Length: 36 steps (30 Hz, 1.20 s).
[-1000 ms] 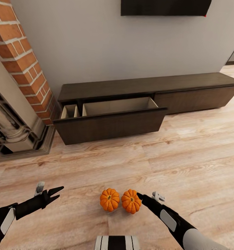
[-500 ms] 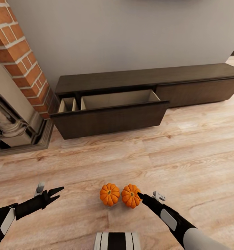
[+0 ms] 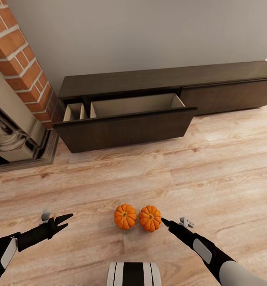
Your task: Place each of the two pumpkins and all three candles from the living room inside a cabinet in the living room (use any cabinet), then make sure every cabinet is closed, and position the cauldron so it is next to a table in the living room.
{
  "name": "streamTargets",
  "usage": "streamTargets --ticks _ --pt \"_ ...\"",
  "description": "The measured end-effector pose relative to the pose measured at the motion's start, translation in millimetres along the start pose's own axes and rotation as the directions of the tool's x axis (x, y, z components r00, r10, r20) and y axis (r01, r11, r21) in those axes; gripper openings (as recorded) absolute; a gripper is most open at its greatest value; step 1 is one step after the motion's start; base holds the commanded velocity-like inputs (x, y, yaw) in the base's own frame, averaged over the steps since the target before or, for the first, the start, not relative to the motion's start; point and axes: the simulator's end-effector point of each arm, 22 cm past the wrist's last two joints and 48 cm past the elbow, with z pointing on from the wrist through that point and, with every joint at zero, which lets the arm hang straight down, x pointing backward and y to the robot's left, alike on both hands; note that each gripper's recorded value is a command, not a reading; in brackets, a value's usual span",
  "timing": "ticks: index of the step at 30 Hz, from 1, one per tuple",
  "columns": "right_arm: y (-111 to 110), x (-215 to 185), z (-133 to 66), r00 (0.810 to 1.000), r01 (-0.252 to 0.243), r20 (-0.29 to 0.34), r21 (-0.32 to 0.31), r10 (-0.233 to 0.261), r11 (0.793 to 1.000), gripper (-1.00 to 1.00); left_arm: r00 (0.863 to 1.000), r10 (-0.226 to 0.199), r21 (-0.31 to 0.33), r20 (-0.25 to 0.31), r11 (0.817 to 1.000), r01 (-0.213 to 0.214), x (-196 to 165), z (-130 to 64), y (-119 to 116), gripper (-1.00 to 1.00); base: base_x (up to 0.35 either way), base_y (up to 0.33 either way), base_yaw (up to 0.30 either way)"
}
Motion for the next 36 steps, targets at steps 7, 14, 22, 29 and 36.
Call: streamTargets --ticks 7,14,22,29,36 --pt "2 2 0.7 1.000 -0.005 -0.004 -0.023 0.005 1.000 1.00 1.000 -0.006 -0.005 -0.004 1.000 0.006 2 1.1 4 1.00 0.000 0.000 0.000" --pt "-6 13 5.6 1.000 -0.015 -0.023 -0.013 0.015 1.000 1.00 1.000 -0.022 -0.017 -0.014 1.000 0.022 7 4.4 15 1.00 0.000 0.000 0.000" --pt "-6 13 5.6 1.000 -0.015 -0.023 -0.013 0.015 1.000 1.00 1.000 -0.020 -0.013 -0.011 1.000 0.020 6 4.4 13 1.00 0.002 0.004 0.000" --pt "-7 13 5.5 1.000 -0.014 -0.023 -0.011 0.014 1.000 1.00 1.000 -0.019 -0.015 -0.012 1.000 0.019 6 4.6 13 1.00 0.027 0.054 0.000" --pt "-7 13 5.5 1.000 -0.014 -0.023 -0.011 0.014 1.000 1.00 1.000 -0.018 -0.018 -0.013 1.000 0.018 6 4.5 14 1.00 0.045 0.105 0.000"
